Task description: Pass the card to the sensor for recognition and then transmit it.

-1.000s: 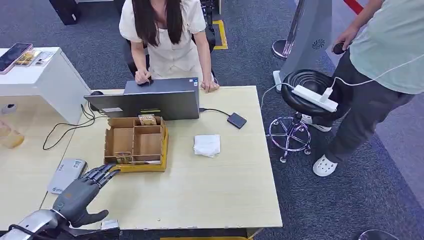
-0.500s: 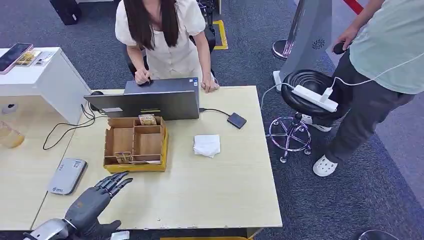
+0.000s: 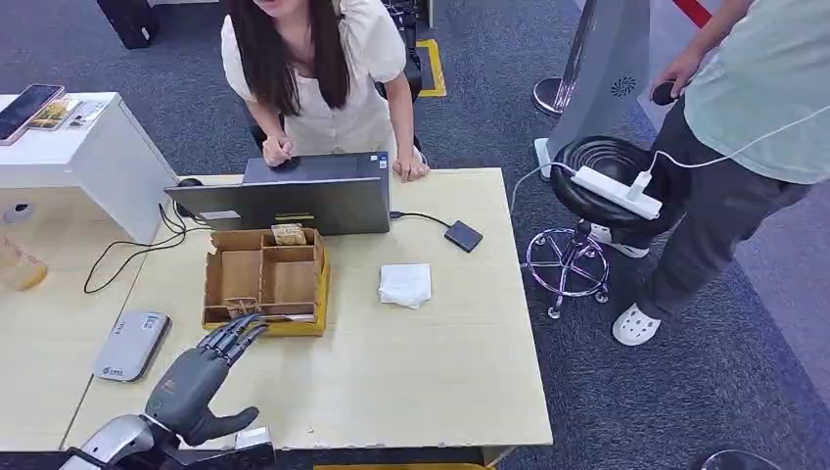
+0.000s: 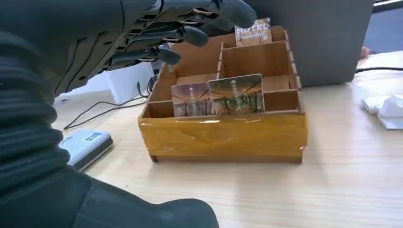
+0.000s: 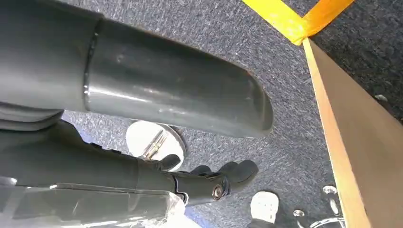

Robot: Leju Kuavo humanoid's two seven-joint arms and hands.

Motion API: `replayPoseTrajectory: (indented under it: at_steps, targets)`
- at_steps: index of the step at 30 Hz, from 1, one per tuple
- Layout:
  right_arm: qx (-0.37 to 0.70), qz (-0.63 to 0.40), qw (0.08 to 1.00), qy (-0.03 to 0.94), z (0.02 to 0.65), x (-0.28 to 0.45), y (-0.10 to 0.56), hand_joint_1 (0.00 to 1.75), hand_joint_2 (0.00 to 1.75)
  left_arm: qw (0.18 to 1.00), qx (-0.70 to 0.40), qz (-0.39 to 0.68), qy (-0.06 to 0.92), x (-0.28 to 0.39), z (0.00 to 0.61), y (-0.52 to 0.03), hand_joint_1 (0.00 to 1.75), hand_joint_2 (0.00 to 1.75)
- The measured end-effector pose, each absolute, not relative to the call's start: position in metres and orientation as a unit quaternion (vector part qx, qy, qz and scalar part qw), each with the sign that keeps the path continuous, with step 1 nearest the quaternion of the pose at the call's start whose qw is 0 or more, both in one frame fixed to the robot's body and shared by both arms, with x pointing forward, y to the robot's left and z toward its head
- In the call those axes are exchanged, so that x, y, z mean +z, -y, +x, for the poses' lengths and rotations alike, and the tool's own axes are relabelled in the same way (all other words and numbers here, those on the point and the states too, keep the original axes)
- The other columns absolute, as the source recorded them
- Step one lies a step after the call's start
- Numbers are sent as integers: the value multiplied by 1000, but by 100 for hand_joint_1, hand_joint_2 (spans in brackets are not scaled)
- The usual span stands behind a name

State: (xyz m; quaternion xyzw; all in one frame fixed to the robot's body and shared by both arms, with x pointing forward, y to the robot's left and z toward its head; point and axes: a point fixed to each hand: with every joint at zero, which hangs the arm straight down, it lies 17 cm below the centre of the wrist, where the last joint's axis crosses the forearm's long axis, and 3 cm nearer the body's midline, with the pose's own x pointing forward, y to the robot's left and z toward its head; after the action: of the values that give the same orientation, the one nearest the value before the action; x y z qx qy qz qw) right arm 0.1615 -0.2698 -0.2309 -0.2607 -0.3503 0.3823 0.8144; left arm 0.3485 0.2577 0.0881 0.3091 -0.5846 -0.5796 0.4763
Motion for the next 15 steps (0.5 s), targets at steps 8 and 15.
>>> replayPoseTrajectory:
  at_steps: [8, 15]
  targets:
    - [385, -261, 813, 351, 162, -231, 269, 0, 0, 487, -564, 310, 590, 89, 353, -250, 0, 175]
    - [387, -260, 812, 352, 162, -230, 267, 0, 0, 488, -548, 329, 594, 91, 365, -244, 0, 175]
